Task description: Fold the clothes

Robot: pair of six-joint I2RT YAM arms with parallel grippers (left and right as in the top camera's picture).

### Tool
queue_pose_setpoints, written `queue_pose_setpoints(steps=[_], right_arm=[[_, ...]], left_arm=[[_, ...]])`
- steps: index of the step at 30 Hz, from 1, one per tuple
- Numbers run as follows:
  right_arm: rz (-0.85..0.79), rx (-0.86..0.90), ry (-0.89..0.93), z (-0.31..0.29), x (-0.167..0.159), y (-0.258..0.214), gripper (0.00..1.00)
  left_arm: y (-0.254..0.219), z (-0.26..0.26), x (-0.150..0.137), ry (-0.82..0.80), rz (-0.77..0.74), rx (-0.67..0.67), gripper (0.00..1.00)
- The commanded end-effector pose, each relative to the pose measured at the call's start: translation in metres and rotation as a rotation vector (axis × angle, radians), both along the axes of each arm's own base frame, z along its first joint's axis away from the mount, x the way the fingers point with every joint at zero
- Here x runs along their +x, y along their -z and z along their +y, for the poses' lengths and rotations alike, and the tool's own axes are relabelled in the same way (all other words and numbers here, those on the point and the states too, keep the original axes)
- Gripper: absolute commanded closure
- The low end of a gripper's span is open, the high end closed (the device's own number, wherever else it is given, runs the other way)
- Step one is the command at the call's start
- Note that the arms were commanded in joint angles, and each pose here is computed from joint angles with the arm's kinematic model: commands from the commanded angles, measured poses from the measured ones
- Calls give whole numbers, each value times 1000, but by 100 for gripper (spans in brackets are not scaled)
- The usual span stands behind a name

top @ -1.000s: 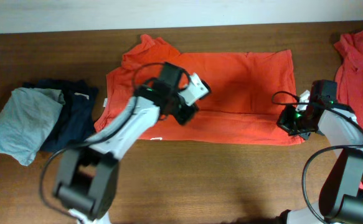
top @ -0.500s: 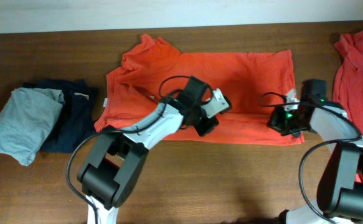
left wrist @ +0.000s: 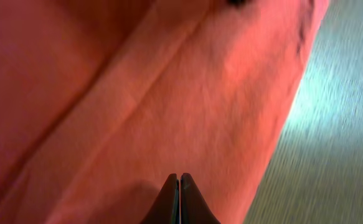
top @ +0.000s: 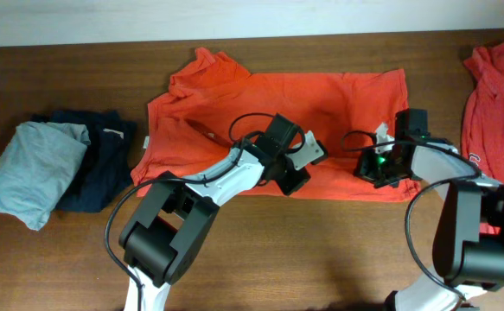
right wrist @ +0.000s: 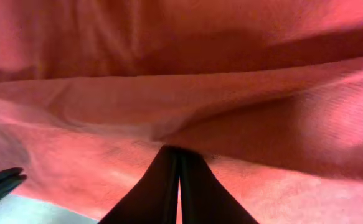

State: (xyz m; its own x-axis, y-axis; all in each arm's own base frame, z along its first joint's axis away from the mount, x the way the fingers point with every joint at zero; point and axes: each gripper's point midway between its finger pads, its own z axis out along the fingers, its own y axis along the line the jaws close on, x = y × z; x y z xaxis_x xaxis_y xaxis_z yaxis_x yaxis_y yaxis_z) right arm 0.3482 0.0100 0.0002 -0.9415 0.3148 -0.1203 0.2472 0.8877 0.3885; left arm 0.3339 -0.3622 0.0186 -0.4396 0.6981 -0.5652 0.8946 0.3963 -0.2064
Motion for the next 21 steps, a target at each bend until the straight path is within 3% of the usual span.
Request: queue_pose_setpoints(steps=[1,11,21], right_arm=[[17,7,-12,2,-3,9,95],[-72,4,39,-2,21,3,95],[-177,-110,122,-26,50,-1,94]], left_arm=[[11,-2,7,-114,71,-17,96],[30,2,8,-353,262,-20,100],[32,3,5,-374,287,-10,100]])
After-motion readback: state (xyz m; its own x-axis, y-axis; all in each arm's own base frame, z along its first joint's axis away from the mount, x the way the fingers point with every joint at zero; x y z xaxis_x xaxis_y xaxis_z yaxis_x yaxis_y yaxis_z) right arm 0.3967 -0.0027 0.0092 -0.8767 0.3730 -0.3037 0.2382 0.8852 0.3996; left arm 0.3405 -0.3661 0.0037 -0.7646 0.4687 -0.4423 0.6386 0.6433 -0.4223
